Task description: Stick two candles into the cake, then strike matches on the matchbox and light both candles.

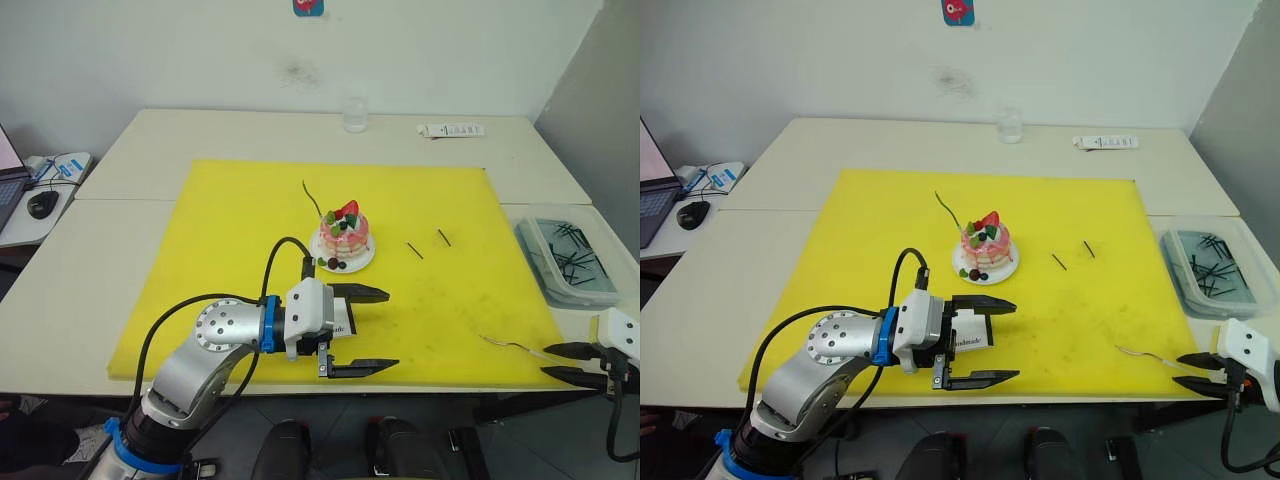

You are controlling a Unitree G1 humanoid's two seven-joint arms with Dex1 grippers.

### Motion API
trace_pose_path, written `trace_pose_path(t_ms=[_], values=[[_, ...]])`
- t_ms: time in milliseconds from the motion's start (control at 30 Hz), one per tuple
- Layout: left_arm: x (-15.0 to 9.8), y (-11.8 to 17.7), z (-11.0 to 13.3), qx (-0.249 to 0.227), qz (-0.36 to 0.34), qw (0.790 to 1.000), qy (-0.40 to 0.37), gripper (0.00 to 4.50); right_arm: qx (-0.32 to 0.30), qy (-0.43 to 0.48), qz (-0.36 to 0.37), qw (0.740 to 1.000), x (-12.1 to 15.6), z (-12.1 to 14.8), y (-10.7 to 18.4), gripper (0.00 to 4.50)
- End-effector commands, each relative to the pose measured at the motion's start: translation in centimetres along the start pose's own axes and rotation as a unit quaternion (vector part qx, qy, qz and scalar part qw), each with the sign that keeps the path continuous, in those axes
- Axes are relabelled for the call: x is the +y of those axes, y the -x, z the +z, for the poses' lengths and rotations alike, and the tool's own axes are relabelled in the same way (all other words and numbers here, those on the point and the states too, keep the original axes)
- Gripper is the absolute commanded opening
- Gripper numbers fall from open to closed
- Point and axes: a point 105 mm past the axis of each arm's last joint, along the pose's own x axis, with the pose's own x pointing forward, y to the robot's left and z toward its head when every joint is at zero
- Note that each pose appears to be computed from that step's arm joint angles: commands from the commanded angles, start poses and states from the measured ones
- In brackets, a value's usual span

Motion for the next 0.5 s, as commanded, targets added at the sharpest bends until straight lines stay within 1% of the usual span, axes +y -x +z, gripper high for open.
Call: trace_pose_path(t_ms=[33,133,167,367,500], values=[[-0.3,-0.8,0.6,-0.018,-0.001,1.000,-0.015,4.50,0.034,0.018,-0.020,0.999,-0.8,1.7,0.6,1.68],[-0.6,-1.1,0.7,-0.023,-0.003,0.999,-0.027,4.50,0.037,0.031,-0.015,0.999,-0.7,3.1,0.2,1.68],[-0.8,-1.1,0.8,-0.024,-0.006,0.999,-0.033,4.50,0.050,0.033,-0.012,0.998,-0.6,3.2,0.2,1.68],[-1.0,-1.3,1.0,-0.027,-0.004,0.999,-0.039,4.50,0.112,0.016,-0.005,0.994,-0.7,2.7,0.1,1.68],[-1.2,-1.2,0.8,-0.026,0.000,0.999,-0.038,4.50,0.123,0.016,-0.011,0.992,-1.1,2.4,-0.2,1.68]])
